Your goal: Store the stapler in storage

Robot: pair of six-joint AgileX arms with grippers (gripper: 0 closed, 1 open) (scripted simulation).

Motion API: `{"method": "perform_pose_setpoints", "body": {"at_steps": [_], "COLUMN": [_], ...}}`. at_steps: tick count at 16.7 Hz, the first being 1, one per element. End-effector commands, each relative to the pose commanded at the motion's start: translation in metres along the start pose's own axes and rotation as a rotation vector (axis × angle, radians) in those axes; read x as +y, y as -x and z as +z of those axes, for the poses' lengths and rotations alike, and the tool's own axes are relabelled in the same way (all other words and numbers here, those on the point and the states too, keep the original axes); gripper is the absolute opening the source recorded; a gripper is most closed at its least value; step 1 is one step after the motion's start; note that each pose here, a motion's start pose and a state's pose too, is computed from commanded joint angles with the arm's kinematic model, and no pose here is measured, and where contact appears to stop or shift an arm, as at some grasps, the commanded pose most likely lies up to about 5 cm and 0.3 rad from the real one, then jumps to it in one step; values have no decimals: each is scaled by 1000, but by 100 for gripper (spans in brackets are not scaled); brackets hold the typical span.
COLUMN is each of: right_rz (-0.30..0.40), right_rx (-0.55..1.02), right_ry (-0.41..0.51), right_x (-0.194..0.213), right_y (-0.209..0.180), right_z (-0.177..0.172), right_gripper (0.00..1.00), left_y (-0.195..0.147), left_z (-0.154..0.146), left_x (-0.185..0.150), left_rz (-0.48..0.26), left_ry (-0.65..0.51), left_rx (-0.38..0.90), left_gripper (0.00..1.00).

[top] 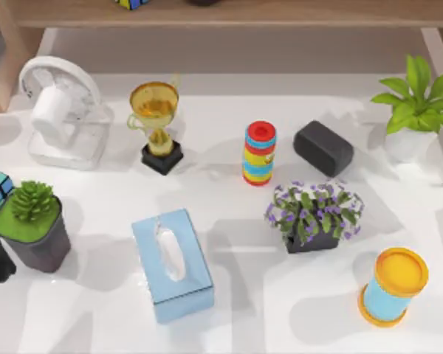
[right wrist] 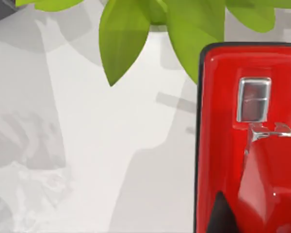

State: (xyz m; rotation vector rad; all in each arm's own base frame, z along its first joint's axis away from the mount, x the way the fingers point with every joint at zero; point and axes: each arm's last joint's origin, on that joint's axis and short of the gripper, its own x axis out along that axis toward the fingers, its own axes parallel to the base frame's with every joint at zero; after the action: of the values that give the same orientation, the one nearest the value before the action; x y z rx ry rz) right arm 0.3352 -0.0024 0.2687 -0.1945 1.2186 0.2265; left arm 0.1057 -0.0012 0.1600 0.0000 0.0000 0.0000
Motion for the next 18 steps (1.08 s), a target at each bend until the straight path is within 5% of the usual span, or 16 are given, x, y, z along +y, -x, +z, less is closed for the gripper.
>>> {"method": "perform_pose_setpoints", "body": {"at_steps": [7, 13, 18], "right_rz": [-75, -90, -33], "right_rx": [-71, 76, 250], "right_ry": [-160, -269, -289], "right_x": [-97, -182, -204], "right_y": [13, -52, -110], "right_z": [53, 54, 40], "right_gripper": [0, 0, 0], "left_y": [0, 0, 0], "left_z": [0, 0, 0], "left_x": [0, 0, 0], "left_rz": [0, 0, 0], "left_ry": [0, 0, 0], "left_rx": [0, 0, 0], "left_gripper": [100, 100, 100]}}
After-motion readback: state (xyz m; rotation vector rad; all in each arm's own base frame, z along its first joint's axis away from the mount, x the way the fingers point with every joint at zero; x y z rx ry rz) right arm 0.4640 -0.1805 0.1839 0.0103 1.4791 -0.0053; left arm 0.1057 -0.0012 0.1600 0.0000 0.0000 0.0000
